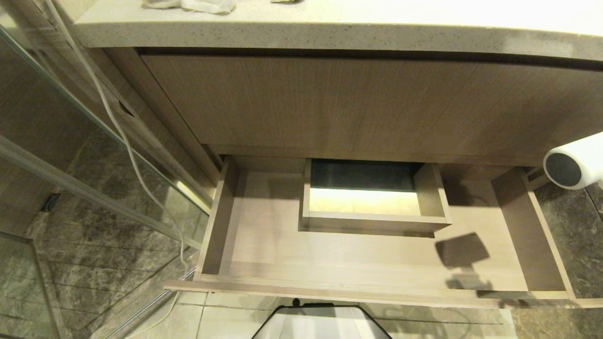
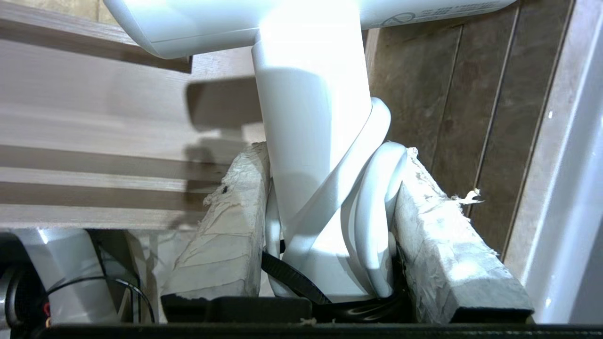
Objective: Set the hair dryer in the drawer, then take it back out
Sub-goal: Place it on the countertop
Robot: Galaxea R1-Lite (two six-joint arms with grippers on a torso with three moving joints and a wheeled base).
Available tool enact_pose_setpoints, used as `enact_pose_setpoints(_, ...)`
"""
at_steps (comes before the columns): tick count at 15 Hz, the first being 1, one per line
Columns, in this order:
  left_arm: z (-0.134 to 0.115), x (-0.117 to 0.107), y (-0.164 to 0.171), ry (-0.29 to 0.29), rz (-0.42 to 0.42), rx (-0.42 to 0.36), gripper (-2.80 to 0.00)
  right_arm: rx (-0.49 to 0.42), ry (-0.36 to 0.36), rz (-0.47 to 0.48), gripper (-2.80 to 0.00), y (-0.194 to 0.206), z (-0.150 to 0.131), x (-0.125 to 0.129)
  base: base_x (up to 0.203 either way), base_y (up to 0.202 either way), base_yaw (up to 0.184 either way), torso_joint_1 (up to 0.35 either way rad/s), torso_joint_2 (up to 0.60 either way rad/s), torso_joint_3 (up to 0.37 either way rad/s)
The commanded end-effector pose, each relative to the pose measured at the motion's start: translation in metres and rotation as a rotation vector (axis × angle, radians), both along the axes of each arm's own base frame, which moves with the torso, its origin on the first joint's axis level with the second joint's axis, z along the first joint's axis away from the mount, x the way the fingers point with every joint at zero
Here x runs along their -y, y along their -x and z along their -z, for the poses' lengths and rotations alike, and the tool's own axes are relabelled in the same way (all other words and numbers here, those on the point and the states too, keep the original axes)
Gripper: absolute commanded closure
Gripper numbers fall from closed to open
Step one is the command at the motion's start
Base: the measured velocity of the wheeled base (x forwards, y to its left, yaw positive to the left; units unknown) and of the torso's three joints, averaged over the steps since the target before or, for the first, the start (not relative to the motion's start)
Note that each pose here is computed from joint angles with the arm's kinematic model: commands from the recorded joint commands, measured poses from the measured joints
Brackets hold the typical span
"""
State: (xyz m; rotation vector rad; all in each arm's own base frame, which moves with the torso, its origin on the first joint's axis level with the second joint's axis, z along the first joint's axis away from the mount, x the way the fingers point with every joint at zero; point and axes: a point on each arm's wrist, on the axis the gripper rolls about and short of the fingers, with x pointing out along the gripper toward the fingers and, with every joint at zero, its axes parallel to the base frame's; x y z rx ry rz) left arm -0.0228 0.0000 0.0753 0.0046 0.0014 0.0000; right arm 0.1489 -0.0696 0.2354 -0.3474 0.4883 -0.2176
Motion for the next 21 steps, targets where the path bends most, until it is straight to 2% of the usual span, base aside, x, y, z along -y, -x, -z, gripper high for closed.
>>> enact_pose_setpoints(1,0.000,0.000,0.000,0.000,0.000,-0.001,0.00,0.032,0.018,0.003,0.00,0.016,-0.009,-0.007,0.000,0.000,0.000,0.000,0.00,0.000)
enact_pose_setpoints(6,0.000,0.000,0.000,0.000,0.000,-0.002,0.00,0.004,0.000,0.013,0.00,0.038,-0.008,-0.017,0.000,0.000,0.000,0.000,0.00,0.000)
enact_pose_setpoints(11,0.000,0.000,0.000,0.000,0.000,-0.002,0.00,0.017,0.006,0.010,0.00,0.048,-0.005,-0.022,0.000,0.000,0.000,0.021,-0.03,-0.005)
enact_pose_setpoints(17,0.000,0.000,0.000,0.000,0.000,0.000,0.00,0.029,0.011,0.013,0.00,0.059,-0.002,-0.028,0.000,0.000,0.000,0.165,-0.45,-0.160)
enact_pose_setpoints(21,0.000,0.000,0.000,0.000,0.000,-0.002,0.00,0.026,0.013,0.011,0.00,0.066,0.005,-0.031,0.000,0.000,0.000,0.481,-0.54,-0.211)
